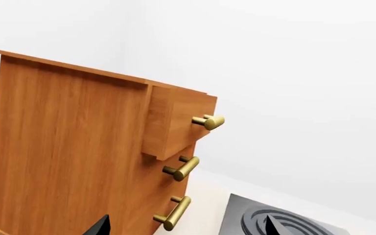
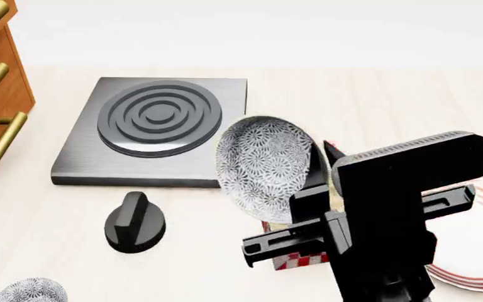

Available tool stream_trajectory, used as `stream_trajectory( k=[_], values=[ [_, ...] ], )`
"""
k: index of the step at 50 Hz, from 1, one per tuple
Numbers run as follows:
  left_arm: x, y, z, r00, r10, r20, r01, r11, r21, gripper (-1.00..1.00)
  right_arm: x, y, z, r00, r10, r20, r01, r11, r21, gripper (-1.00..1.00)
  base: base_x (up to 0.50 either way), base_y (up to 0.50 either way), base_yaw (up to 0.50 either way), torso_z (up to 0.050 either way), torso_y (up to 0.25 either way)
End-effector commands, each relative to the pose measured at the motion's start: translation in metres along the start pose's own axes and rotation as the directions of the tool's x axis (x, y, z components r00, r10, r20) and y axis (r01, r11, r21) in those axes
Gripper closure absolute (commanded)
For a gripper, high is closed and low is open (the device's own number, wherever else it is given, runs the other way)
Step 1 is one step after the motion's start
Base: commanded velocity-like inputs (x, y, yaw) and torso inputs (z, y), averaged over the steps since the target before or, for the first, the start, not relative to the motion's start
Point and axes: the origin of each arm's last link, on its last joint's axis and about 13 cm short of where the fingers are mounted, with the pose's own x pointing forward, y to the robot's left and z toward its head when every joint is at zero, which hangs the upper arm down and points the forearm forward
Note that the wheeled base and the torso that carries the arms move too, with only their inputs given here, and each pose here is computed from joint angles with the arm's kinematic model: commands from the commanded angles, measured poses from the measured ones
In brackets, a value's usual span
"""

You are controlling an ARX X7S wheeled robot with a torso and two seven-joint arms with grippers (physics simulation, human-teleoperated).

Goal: Pick the akita bowl from table center and place it on the plate.

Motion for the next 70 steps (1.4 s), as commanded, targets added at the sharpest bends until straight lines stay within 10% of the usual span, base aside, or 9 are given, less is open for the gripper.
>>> stream_trajectory(
  k=[1,22,36,65,70],
  values=[
    [-0.001,-0.001,0.000,1.000,-0.004,0.002,0.004,1.000,0.002,-1.00,-0.021,-0.031,0.036,0.979,-0.169,0.116,0.171,0.985,-0.013,1.00,0.00,0.00,0.00,0.000,0.000],
    [-0.001,0.000,0.001,1.000,-0.002,-0.001,0.002,1.000,0.001,-1.00,-0.006,-0.069,0.040,0.956,-0.293,0.006,0.287,0.938,0.194,1.00,0.00,0.00,0.00,0.000,0.001],
    [-0.002,-0.001,0.000,1.000,-0.005,-0.001,0.005,1.000,0.001,-1.00,-0.006,-0.085,0.024,0.937,-0.317,-0.148,0.350,0.845,0.405,1.00,0.00,0.00,0.00,0.000,0.000],
    [-0.002,-0.001,0.000,1.000,-0.007,0.000,0.007,1.000,0.001,-1.00,-0.002,-0.087,0.006,0.913,-0.278,-0.298,0.392,0.798,0.457,1.00,0.00,0.00,0.00,0.000,0.000],
    [-0.002,-0.002,0.000,1.000,-0.006,0.006,0.006,1.000,-0.002,-1.00,0.006,-0.099,0.014,0.885,-0.238,-0.400,0.440,0.709,0.551,1.00,0.00,0.00,0.00,0.000,0.000]
  ],
)
